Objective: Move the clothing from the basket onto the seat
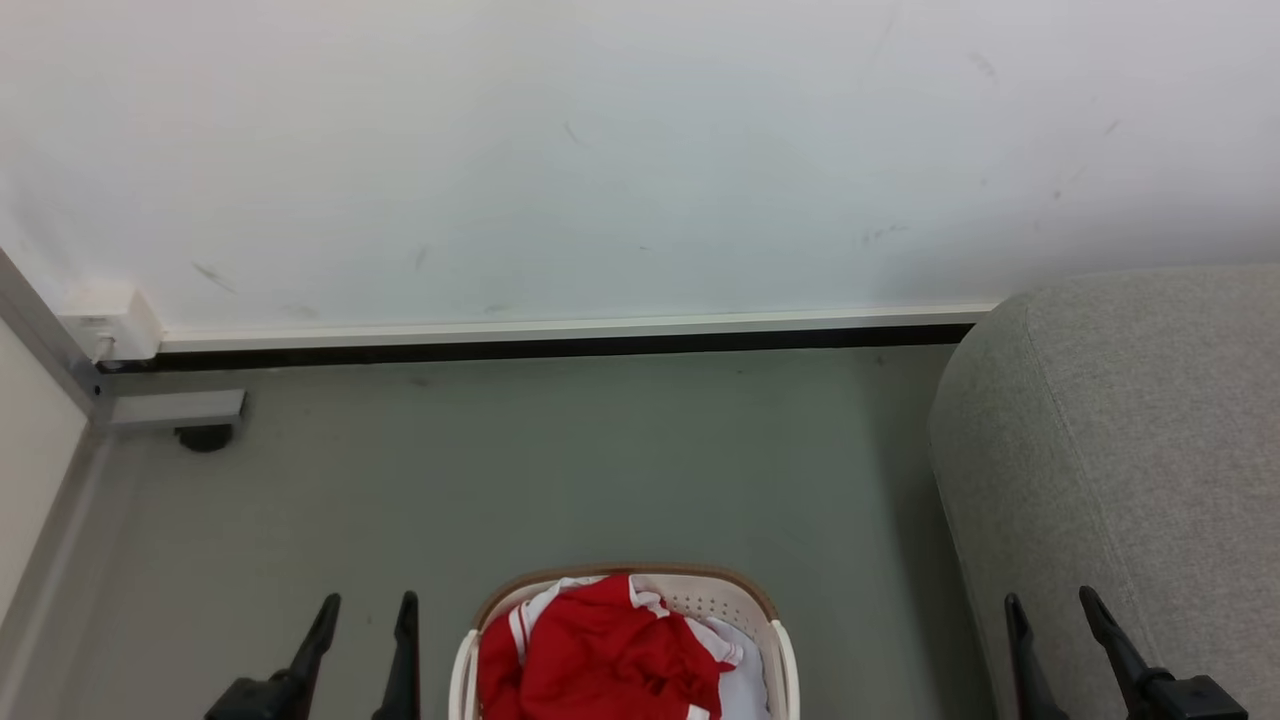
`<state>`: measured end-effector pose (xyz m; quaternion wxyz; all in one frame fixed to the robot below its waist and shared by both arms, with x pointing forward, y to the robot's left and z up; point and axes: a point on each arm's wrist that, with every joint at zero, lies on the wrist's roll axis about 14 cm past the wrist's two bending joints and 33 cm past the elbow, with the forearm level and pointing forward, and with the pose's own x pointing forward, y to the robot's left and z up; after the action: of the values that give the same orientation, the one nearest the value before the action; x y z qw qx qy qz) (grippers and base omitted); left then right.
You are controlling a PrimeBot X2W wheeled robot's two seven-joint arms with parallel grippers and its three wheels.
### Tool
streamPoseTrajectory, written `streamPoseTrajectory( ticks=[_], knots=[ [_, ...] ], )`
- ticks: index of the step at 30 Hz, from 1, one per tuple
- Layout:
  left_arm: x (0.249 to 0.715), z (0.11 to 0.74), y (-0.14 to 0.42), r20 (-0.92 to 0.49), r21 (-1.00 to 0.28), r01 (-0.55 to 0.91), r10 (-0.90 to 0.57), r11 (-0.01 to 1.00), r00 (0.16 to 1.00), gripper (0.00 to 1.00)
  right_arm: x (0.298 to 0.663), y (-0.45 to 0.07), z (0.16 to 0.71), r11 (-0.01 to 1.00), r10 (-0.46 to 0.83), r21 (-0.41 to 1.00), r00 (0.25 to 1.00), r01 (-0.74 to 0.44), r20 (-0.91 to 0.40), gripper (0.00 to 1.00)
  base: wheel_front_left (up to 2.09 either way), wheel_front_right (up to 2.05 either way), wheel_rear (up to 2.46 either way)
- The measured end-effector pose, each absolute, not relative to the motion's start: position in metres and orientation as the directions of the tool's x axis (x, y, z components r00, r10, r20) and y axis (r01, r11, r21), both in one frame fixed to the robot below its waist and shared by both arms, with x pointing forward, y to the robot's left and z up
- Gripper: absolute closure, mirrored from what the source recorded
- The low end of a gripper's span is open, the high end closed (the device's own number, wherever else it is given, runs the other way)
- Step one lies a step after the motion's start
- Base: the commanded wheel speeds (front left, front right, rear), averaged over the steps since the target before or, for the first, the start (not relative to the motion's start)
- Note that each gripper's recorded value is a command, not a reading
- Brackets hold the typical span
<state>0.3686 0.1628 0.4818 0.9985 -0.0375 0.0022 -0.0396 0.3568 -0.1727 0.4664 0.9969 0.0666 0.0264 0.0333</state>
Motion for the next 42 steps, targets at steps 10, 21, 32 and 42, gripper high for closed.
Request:
streamPoseTrajectory(
  ticks=[10,21,32,42],
  knots=[
    [0.373,0.473,0.150,-0.020,-0.023,0.126,-0.127,0.992,0.992,0.00,0.358,-0.175,0.469,0.995,0.074,0.072,0.997,-0.071,-0.037,0.00,0.00,0.00,0.00],
    [0.408,0.443,0.118,-0.101,0.000,0.255,-0.254,0.967,0.962,0.00,0.379,-0.186,0.487,0.993,0.037,0.109,0.999,-0.039,0.022,0.00,0.00,0.00,0.00],
    [0.436,0.337,0.057,-0.425,0.033,0.516,-0.456,0.856,0.782,0.00,0.396,-0.213,0.489,0.990,-0.040,0.140,0.999,0.035,0.029,0.00,0.00,0.00,0.00],
    [0.435,0.243,0.024,-0.730,0.011,0.683,-0.461,0.730,0.504,0.00,0.410,-0.234,0.476,0.986,-0.095,0.136,0.995,0.095,-0.005,0.00,0.00,0.00,0.00]
  ],
)
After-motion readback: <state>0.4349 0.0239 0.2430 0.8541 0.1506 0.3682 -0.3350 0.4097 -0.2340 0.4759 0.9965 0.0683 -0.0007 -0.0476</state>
